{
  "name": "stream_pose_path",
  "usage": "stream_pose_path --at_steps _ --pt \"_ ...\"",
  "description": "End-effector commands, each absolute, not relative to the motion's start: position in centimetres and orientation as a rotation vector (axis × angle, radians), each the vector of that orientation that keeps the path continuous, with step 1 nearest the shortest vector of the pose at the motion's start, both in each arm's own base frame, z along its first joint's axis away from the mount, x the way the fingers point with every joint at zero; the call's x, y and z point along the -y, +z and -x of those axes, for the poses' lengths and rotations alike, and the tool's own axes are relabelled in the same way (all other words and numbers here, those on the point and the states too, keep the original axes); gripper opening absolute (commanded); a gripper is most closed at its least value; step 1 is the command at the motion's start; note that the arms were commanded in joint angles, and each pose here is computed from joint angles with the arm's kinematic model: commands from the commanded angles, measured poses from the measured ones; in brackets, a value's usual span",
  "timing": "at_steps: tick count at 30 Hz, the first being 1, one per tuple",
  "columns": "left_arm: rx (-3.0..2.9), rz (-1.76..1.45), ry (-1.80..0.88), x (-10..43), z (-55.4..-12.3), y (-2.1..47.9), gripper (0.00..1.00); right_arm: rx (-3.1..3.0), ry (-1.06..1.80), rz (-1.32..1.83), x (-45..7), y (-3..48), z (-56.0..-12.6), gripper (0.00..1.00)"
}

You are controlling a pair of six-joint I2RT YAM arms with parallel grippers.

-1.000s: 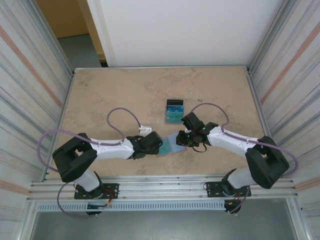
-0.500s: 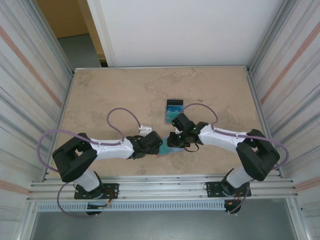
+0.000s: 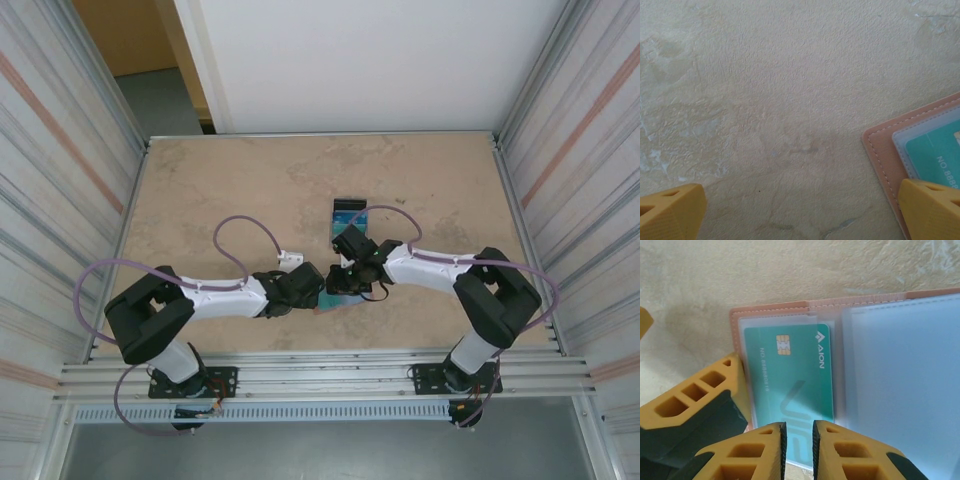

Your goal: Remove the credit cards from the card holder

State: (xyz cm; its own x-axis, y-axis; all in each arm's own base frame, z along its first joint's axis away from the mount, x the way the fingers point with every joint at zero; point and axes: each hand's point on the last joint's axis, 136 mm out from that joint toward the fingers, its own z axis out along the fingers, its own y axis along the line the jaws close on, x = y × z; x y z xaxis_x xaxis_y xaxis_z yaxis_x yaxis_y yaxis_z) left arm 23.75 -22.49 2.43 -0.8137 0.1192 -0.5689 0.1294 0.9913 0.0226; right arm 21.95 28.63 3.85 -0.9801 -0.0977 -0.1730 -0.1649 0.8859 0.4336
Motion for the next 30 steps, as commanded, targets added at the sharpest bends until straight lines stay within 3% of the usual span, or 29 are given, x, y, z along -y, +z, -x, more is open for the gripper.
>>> stream_pose_path --at_steps 1,30 --pt "-2.542 -0.160 0.011 21.7 -23.7 1.8 0.99 -2.934 0.657 0.246 -28.6 3.4 -21.8 0.23" --pt "-2.538 -0.155 0.040 21.1 -23.7 1.8 0.99 -2.942 0.623 0.214 -27.3 3.1 -21.5 0.24"
